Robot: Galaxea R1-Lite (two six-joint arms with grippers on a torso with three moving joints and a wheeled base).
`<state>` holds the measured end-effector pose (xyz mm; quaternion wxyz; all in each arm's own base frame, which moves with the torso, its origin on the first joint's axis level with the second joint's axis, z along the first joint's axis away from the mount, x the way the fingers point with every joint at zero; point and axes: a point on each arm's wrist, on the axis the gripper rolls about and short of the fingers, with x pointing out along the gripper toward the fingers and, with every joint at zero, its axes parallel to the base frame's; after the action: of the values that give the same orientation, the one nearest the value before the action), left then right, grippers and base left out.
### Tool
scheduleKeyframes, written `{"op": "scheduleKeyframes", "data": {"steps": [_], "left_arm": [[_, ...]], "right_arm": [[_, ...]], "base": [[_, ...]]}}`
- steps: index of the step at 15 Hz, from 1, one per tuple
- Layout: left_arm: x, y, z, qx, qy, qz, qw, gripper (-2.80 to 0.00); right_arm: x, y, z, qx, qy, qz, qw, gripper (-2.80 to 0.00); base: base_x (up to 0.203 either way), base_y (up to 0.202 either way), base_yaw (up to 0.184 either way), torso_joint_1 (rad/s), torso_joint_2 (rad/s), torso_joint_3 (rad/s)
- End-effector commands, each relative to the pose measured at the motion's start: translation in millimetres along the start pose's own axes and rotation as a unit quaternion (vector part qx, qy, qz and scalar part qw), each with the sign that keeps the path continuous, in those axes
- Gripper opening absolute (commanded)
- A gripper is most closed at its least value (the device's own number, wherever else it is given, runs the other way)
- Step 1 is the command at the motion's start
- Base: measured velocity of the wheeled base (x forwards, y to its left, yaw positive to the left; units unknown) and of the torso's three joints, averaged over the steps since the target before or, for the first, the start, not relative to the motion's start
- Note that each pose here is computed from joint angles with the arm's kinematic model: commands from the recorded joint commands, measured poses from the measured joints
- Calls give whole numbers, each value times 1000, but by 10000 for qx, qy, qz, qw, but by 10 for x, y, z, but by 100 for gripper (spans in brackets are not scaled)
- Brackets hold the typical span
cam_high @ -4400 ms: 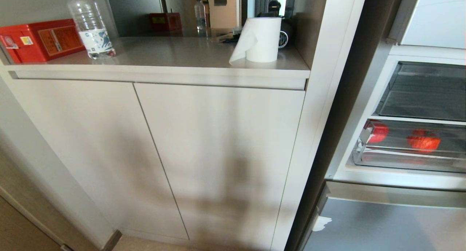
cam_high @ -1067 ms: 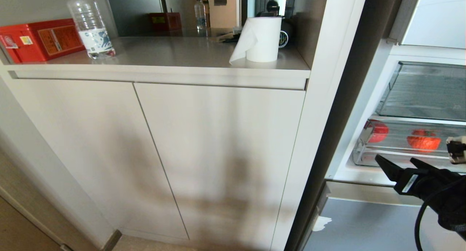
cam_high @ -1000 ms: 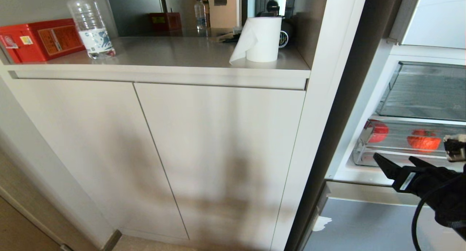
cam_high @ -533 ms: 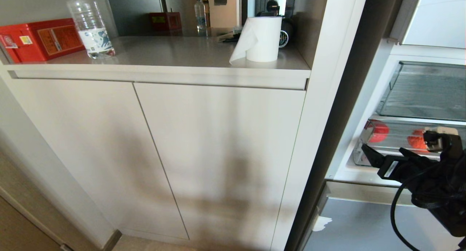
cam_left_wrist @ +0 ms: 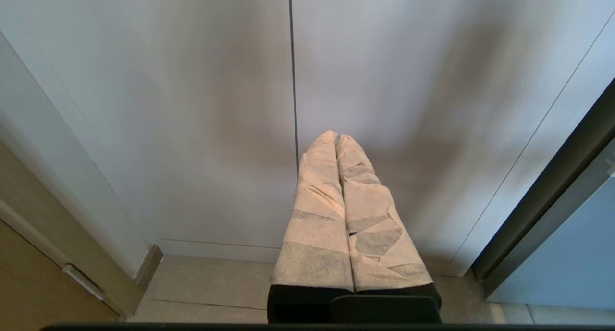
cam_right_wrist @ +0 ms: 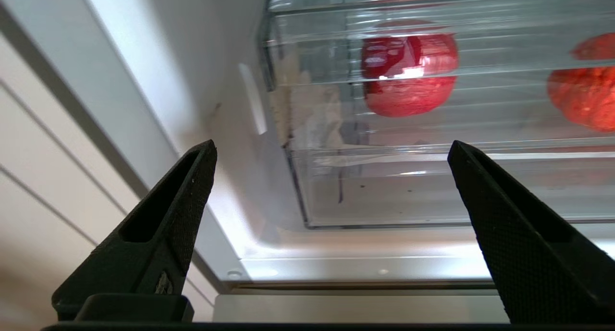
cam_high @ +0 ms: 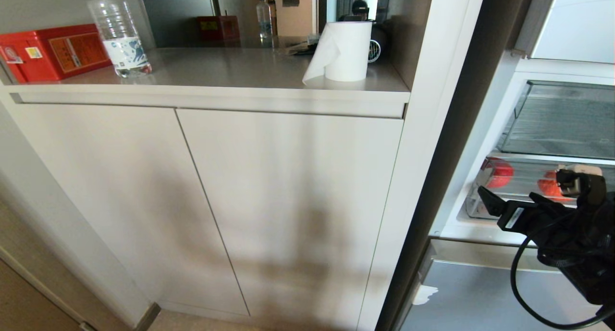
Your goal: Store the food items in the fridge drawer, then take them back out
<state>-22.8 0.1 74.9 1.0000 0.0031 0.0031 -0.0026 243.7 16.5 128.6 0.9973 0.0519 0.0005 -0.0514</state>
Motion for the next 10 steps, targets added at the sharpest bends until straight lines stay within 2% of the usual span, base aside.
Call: {"op": "scheduleKeyframes", "data": {"steps": [1, 7, 10], "left_arm": [[0, 0, 0, 0, 0, 3, 10000, -280], [0, 0, 0, 0, 0, 3, 10000, -280], [0, 0, -1, 0, 0, -4, 10000, -280]], "right_arm": [[8, -33, 17, 17, -62, -72, 10000, 0], [107, -21, 72, 62, -221, -69, 9997, 0], [160, -16, 29, 77, -153, -68, 9998, 0]], "base": [[0, 0, 0, 0, 0, 0], [0, 0, 0, 0, 0, 0], [0, 0, 0, 0, 0, 0]]}}
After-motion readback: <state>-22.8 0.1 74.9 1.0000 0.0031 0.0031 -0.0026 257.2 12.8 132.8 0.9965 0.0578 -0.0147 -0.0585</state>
